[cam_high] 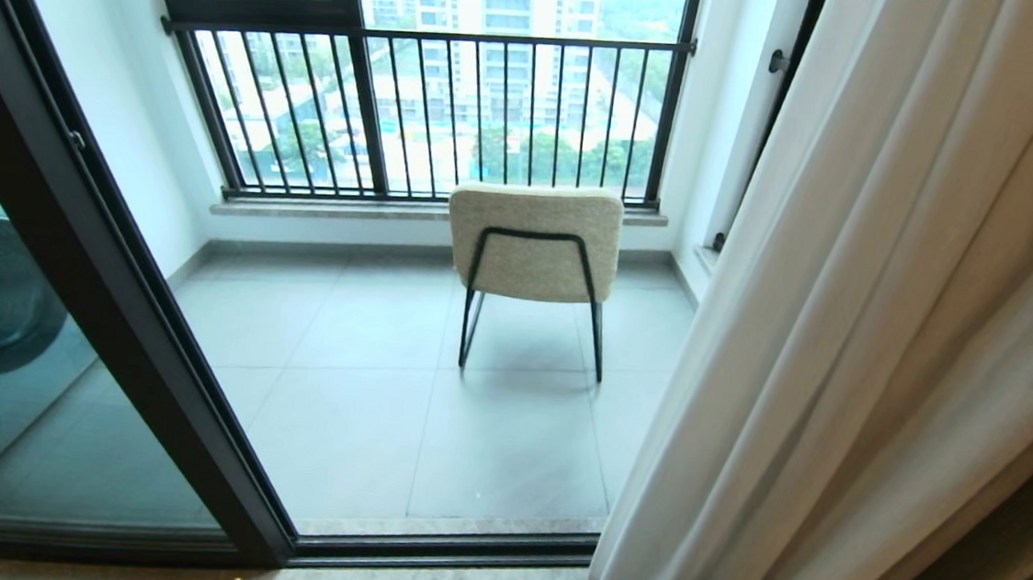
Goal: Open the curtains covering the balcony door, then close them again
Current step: Pull the inner curtains open on both sides
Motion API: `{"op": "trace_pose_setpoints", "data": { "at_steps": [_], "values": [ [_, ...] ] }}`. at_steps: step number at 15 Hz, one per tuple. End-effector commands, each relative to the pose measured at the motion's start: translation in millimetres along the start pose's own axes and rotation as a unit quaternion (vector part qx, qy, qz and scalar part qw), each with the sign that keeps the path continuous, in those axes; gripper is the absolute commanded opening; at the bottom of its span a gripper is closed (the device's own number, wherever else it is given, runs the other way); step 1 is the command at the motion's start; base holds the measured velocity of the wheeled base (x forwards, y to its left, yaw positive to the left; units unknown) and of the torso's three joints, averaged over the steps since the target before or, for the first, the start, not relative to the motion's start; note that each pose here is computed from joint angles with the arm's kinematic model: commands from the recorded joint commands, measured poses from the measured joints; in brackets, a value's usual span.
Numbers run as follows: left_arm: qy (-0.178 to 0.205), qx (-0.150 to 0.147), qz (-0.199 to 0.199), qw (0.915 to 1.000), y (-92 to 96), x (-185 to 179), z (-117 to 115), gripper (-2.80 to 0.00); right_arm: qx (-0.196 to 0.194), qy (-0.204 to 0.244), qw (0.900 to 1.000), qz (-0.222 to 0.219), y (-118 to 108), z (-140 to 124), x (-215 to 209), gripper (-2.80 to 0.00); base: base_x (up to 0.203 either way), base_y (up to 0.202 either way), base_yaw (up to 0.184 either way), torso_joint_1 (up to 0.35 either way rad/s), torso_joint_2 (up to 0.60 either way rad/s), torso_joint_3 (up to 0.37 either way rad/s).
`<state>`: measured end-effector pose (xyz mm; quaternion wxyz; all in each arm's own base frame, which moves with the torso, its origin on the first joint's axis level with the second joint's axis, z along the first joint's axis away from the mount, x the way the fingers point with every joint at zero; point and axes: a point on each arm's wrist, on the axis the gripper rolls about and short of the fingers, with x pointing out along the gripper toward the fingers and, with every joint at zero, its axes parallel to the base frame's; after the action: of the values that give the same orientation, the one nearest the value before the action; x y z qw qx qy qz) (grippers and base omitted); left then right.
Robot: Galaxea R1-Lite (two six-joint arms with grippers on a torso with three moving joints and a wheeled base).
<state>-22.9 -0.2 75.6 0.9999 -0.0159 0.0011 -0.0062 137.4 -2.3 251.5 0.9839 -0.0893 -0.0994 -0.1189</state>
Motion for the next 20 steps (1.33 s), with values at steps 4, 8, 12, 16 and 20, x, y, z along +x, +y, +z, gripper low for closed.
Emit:
{"op": "trace_pose_setpoints", "data": {
  "at_steps": [4, 8, 12, 16, 20],
  "values": [
    [0.000, 0.000, 0.000, 1.0000, 0.0, 0, 0, -2.80, -0.007, -0.008, 1.000, 0.009, -5, -3, -34, 0.00, 0.000, 0.000, 0.000, 0.000, 0.00, 0.000],
    [0.000, 0.000, 0.000, 1.0000, 0.0, 0, 0, -2.80, -0.013, 0.002, 0.999, 0.031, -5, -13, -56, 0.00, 0.000, 0.000, 0.000, 0.000, 0.00, 0.000],
    [0.000, 0.000, 0.000, 1.0000, 0.0, 0, 0, -2.80, -0.019, 0.008, 0.999, 0.033, -10, -25, -78, 0.00, 0.000, 0.000, 0.000, 0.000, 0.00, 0.000],
    [0.000, 0.000, 0.000, 1.0000, 0.0, 0, 0, -2.80, -0.023, 0.011, 0.999, 0.034, -12, -39, -95, 0.00, 0.000, 0.000, 0.000, 0.000, 0.00, 0.000],
    [0.000, 0.000, 0.000, 1.0000, 0.0, 0, 0, -2.80, -0.022, 0.008, 0.999, 0.032, -13, -44, -102, 0.00, 0.000, 0.000, 0.000, 0.000, 0.00, 0.000]
  ]
}}
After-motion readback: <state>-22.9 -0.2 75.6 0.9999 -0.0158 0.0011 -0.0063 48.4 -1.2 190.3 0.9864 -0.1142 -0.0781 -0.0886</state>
